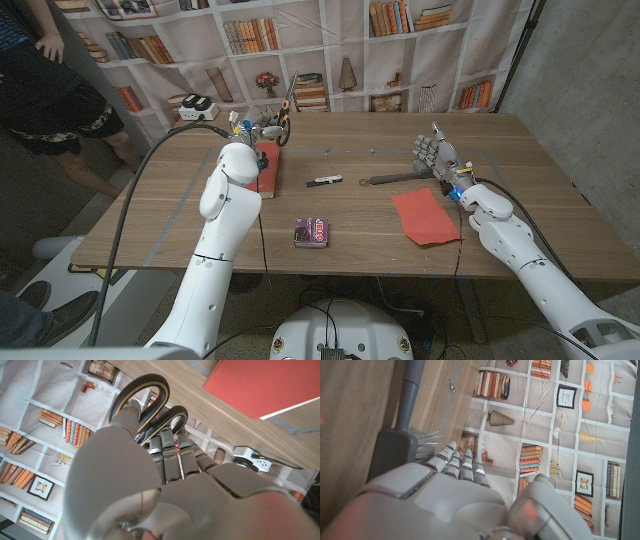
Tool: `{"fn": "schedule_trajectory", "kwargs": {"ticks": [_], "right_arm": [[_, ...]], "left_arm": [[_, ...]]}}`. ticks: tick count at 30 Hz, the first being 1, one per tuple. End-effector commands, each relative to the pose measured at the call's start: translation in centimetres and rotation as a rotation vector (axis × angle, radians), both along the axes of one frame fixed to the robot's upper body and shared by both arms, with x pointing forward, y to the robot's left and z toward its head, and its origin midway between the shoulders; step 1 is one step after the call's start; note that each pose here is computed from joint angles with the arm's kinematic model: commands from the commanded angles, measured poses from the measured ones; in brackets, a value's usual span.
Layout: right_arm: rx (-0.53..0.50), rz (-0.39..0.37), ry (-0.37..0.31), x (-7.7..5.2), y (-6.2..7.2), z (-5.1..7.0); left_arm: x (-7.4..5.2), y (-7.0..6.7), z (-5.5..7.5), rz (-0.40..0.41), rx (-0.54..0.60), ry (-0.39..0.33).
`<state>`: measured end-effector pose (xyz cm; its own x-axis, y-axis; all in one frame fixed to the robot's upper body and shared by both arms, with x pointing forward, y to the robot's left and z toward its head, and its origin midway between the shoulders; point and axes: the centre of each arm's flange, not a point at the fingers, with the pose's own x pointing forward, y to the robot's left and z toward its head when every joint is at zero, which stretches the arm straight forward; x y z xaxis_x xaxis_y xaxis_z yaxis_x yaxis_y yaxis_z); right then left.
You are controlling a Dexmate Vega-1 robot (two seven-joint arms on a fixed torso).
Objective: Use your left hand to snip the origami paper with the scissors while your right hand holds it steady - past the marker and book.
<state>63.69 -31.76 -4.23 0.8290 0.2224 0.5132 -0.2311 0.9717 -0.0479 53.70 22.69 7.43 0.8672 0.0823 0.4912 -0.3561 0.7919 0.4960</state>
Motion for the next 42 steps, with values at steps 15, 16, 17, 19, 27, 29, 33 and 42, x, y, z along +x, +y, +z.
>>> {"fn": "schedule_trajectory", "kwargs": {"ticks": [15,16,17,19,27,29,33,42], "right_arm": [[-0.061,-0.142,-0.178,-4.0,-0.9,1.9],[-0.061,-0.143,-0.180,-4.0,-0.9,1.9],[-0.059,-0.141,-0.181,-4.0,-1.0,1.9],[-0.057,-0.136,-0.184,-3.9,-1.0,1.9],[-0.078,-0.144,-0.204,-3.8,-0.5,2.3],[-0.088,-0.151,-0.213,-3.9,-0.4,2.5],[-0.095,-0.164,-0.223,-4.2,-0.3,2.8],[-0.105,-0.188,-0.237,-4.9,-0.4,3.0]], "left_arm": [[5.3,-1.9,1.7,-0.391,-0.065,-0.163],[5.5,-2.0,1.7,-0.393,-0.069,-0.166],[5.6,-2.2,1.8,-0.394,-0.071,-0.168],[5.9,-2.5,1.9,-0.407,-0.070,-0.173],[6.3,-3.0,2.2,-0.449,-0.093,-0.223],[6.3,-2.9,2.2,-0.452,-0.101,-0.234],[6.3,-2.7,2.3,-0.449,-0.105,-0.245],[5.8,-2.3,2.9,-0.450,-0.053,-0.246]]}}
